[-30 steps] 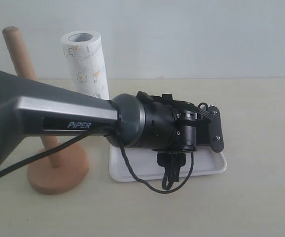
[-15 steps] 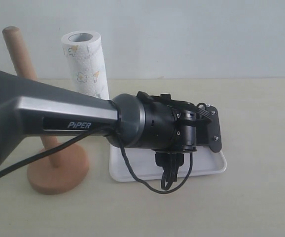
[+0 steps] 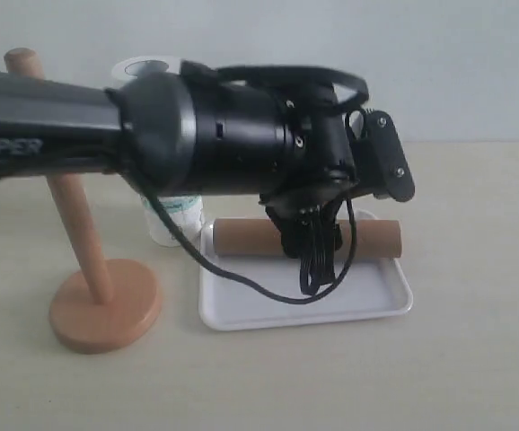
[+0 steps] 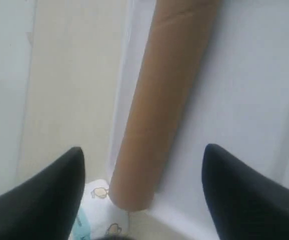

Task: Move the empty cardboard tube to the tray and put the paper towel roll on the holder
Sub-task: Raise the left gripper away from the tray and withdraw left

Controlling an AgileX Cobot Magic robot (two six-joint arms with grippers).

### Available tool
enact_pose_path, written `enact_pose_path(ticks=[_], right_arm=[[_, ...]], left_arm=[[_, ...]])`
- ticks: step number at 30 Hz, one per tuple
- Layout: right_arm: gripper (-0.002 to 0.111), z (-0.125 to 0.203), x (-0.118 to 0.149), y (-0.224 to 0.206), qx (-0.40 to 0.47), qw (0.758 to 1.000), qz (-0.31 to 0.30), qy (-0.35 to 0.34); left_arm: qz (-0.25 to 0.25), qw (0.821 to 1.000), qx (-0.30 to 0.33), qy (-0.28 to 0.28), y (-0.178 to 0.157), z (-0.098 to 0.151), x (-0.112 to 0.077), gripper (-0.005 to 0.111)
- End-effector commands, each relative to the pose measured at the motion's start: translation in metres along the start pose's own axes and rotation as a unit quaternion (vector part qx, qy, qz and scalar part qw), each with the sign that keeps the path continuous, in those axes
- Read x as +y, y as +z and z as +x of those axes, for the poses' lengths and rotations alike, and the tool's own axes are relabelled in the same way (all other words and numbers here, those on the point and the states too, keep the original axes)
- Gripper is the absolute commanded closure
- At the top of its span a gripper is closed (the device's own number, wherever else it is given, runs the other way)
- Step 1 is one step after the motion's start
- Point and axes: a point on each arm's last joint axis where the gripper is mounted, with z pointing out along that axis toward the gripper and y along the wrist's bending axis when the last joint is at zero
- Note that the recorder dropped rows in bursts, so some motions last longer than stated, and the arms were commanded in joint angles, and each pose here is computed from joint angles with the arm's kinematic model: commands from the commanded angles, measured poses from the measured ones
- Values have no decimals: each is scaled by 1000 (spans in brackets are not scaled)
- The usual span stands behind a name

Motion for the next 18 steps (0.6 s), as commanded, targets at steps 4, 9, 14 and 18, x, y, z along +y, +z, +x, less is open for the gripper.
enact_pose_path(ticks=[4, 9, 14, 18], right_arm=[[104, -1, 0, 0, -4, 1000, 1, 0], [104, -1, 0, 0, -4, 1000, 1, 0], [104, -1, 0, 0, -4, 1000, 1, 0], [104, -1, 0, 0, -4, 1000, 1, 0]], left_arm=[[69, 995, -9, -70, -80, 14, 26, 96], [131, 986, -14, -100, -132, 30, 35, 103], [132, 985, -53, -97, -174, 35, 36, 103], [130, 980, -106, -103, -215, 39, 34, 103]])
